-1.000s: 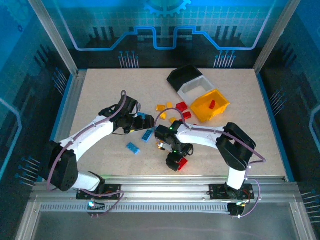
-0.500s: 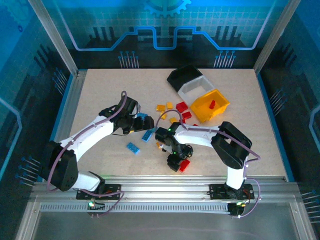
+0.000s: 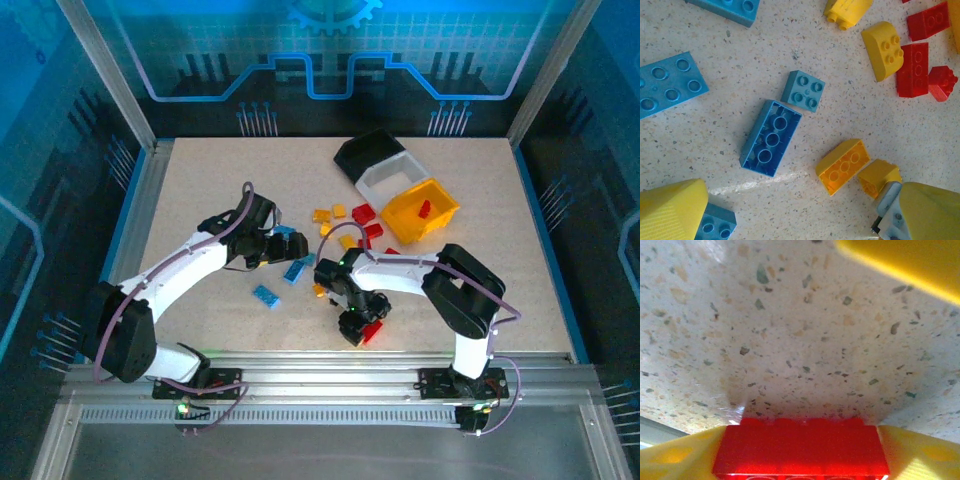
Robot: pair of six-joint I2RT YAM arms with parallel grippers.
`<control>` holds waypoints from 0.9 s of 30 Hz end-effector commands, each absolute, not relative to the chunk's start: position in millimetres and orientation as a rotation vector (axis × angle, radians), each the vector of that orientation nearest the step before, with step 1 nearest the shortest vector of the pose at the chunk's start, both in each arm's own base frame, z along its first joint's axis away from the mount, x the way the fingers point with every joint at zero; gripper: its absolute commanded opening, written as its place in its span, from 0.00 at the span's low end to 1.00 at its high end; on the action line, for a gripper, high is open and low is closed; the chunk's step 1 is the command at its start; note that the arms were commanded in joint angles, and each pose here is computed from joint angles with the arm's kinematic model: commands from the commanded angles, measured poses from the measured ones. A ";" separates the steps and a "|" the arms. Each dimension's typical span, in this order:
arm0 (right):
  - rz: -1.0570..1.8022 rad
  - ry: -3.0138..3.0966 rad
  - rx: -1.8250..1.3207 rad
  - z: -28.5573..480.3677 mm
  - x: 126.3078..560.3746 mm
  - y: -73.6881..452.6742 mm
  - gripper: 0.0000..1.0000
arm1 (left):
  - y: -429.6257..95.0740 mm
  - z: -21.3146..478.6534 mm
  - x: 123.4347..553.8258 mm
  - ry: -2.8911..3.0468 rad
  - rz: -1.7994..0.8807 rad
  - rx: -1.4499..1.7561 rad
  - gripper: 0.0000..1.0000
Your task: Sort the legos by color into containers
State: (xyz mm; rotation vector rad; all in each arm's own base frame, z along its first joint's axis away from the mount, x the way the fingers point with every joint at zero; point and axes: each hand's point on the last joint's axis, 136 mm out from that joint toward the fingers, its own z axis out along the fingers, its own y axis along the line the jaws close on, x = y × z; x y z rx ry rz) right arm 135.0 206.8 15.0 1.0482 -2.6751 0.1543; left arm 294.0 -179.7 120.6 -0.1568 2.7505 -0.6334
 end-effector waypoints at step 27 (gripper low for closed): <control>-0.057 -3.402 0.021 140.4 430.4 103.0 0.56 | -163.2 121.1 278.6 2.778 -0.566 -0.139 0.99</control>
